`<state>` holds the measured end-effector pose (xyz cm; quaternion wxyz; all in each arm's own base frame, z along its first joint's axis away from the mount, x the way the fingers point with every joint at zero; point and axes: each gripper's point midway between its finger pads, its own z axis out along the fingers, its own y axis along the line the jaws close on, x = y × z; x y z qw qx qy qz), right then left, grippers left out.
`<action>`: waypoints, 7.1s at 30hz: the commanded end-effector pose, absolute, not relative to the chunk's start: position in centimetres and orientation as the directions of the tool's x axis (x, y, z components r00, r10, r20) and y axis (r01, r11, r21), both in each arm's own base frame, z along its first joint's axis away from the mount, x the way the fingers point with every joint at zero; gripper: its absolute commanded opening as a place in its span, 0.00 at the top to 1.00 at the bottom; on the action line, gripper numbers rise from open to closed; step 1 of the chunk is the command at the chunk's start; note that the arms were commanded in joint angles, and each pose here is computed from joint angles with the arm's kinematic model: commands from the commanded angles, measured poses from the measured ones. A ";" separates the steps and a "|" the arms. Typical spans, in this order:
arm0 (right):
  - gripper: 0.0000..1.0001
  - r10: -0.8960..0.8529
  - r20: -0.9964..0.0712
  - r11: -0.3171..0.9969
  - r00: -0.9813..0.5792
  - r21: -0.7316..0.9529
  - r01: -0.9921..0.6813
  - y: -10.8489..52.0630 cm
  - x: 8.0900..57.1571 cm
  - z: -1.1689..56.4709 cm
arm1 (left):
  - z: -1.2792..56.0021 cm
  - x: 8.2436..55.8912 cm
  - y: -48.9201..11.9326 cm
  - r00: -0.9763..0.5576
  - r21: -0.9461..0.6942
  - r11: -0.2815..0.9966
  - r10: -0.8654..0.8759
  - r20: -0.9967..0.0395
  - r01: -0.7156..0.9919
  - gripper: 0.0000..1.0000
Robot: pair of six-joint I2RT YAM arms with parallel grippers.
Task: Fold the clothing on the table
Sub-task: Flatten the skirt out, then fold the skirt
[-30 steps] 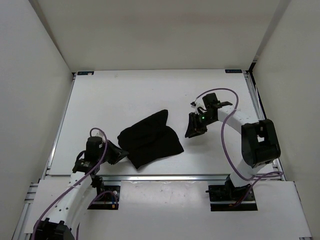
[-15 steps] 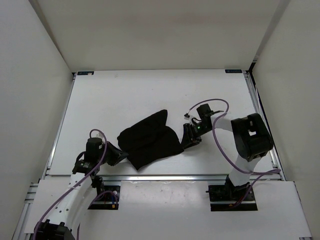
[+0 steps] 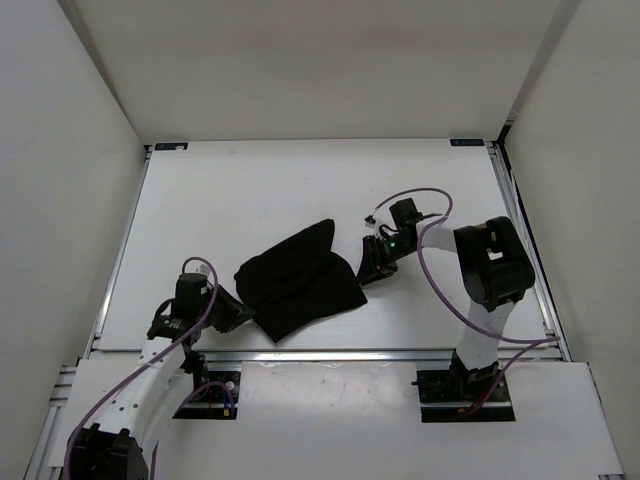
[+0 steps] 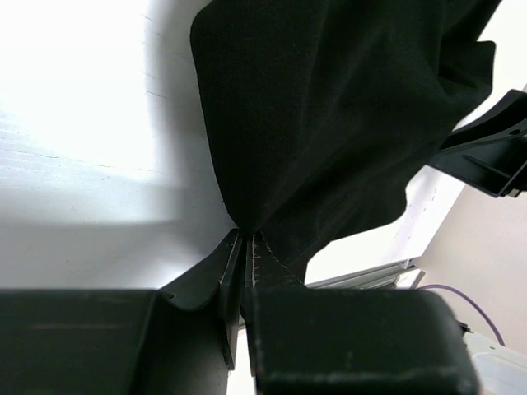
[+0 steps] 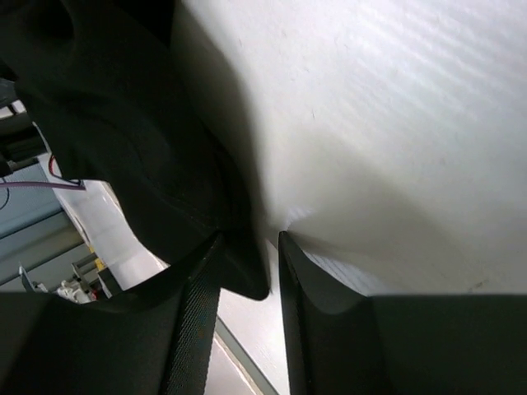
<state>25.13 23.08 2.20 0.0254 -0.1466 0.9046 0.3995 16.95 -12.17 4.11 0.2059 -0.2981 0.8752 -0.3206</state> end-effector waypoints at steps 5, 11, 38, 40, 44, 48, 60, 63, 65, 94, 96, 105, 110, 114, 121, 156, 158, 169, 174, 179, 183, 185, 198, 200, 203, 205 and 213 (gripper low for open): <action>0.68 -0.297 -0.156 0.533 -0.942 0.791 -0.299 25.6 23.6 2.7 | 4.8 18.0 -11.9 -0.737 -0.669 0.649 -0.639 -0.220 -0.363 0.82; 0.92 -0.325 -0.088 0.446 -0.942 0.864 -0.235 26.2 19.7 3.4 | 4.7 19.3 -12.4 -0.751 -0.649 0.685 -0.608 -0.257 -0.332 0.82; 1.00 -0.230 0.098 0.622 -0.968 0.780 -0.069 22.9 18.5 2.4 | 6.8 18.9 -16.2 -0.807 -0.668 0.709 -0.520 -0.280 -0.226 0.28; 1.00 -0.283 0.112 0.614 -0.953 0.784 -0.090 24.1 17.3 2.2 | 7.2 19.0 -14.8 -0.777 -0.668 0.696 -0.563 -0.280 -0.264 0.28; 1.00 -0.330 0.124 0.605 -0.936 0.789 -0.108 25.5 16.4 1.9 | 6.8 18.1 -13.0 -0.747 -0.665 0.678 -0.608 -0.269 -0.312 0.29; 1.00 -0.318 0.143 0.597 -0.937 0.798 -0.081 25.5 16.8 1.9 | 4.6 16.6 -11.9 -0.743 -0.613 0.703 -0.614 -0.266 -0.361 0.28; 1.00 -0.318 0.144 0.606 -0.937 0.791 -0.084 25.3 17.0 1.7 | 2.2 13.3 -11.8 -0.764 -0.602 0.677 -0.624 -0.165 -0.424 0.31; 1.00 -0.318 0.149 0.608 -0.936 0.790 -0.081 25.2 16.9 1.6 | 1.7 13.0 -12.7 -0.758 -0.633 0.641 -0.639 -0.128 -0.434 0.35; 1.00 -0.315 0.154 0.614 -0.936 0.785 -0.078 25.2 17.0 1.6 | 1.0 12.8 -13.2 -0.761 -0.651 0.620 -0.641 -0.099 -0.438 0.43; 1.00 -0.019 -0.301 0.822 -0.953 0.538 -0.186 16.7 29.3 12.0 | 12.8 38.2 -23.0 -0.821 -0.364 0.909 -0.047 -0.569 0.201 1.00; 1.00 -0.023 -0.242 0.835 -0.970 0.529 -0.151 16.3 26.8 10.1 | 11.0 38.0 -23.0 -0.837 -0.328 0.920 0.001 -0.548 0.216 1.00; 1.00 0.058 -0.211 0.848 -0.976 0.526 -0.063 14.4 24.1 9.6 | 11.9 33.6 -20.6 -0.863 -0.423 0.885 -0.048 -0.502 0.197 1.00; 1.00 0.046 -0.440 0.871 -0.897 0.457 -0.180 13.9 29.1 16.9 | 21.8 34.1 -21.1 -0.748 -0.480 0.829 -0.119 -0.653 0.287 1.00; 1.00 0.045 -0.566 0.901 -0.823 0.378 -0.211 12.2 34.3 22.0 | 27.2 39.8 -20.5 -0.671 -0.459 0.837 -0.159 -0.724 0.297 1.00; 0.99 0.025 -0.732 0.941 -0.681 0.247 -0.232 10.6 39.3 29.2 | 33.9 42.2 -20.9 -0.594 -0.476 0.801 -0.195 -0.780 0.362 1.00; 0.55 0.172 -0.618 0.819 -0.767 0.523 -0.238 12.3 41.5 20.5 | 26.1 46.4 -23.9 -0.706 -0.683 0.687 -0.356 -0.612 0.246 0.31; 0.50 0.164 -0.624 0.814 -0.764 0.523 -0.252 12.7 40.4 20.9 | 26.0 46.0 -24.0 -0.727 -0.694 0.673 -0.340 -0.596 0.255 0.30; 0.52 0.048 -0.397 0.880 -0.917 0.451 -0.149 15.1 30.0 10.4 | 12.3 33.4 -24.9 -0.864 -0.513 0.821 -0.051 -0.501 0.250 0.33; 0.53 0.072 -0.415 0.912 -0.907 0.396 -0.109 13.4 30.8 9.9 | 10.9 35.9 -22.8 -0.841 -0.460 0.877 -0.141 -0.523 0.140 0.32; 0.54 0.078 -0.434 0.911 -0.898 0.396 -0.112 13.1 32.4 11.0 | 10.9 39.4 -22.1 -0.826 -0.470 0.881 -0.224 -0.517 0.055 0.34; 0.54 0.079 -0.433 0.913 -0.898 0.393 -0.109 12.9 32.7 10.9 | 9.9 40.3 -22.7 -0.835 -0.519 0.854 -0.267 -0.481 0.025 0.35; 0.54 0.070 -0.432 0.916 -0.899 0.385 -0.113 13.0 32.7 10.9 | 9.3 40.3 -22.7 -0.842 -0.536 0.844 -0.292 -0.455 -0.003 0.36; 0.54 0.098 -0.421 0.924 -0.902 0.375 -0.075 11.5 32.9 10.6 | 8.0 41.1 -24.8 -0.854 -0.594 0.804 -0.328 -0.405 -0.027 0.44; 0.54 0.106 -0.415 0.926 -0.904 0.373 -0.062 11.2 32.8 10.3 | 7.6 40.9 -25.6 -0.864 -0.599 0.801 -0.314 -0.393 -0.018 0.47; 0.54 0.106 -0.425 0.929 -0.899 0.365 -0.063 10.9 33.0 10.5 | 7.4 40.9 -26.2 -0.870 -0.602 0.798 -0.306 -0.386 -0.014 0.50; 0.53 0.109 -0.424 0.933 -0.899 0.356 -0.054 10.6 33.0 10.1 | 7.1 40.7 -26.6 -0.876 -0.604 0.797 -0.295 -0.383 -0.005 0.57; 0.53 0.159 -0.430 0.923 -0.889 0.384 -0.020 9.7 34.7 10.1 | 7.7 40.8 -27.0 -0.880 -0.625 0.780 -0.291 -0.376 0.009 1.00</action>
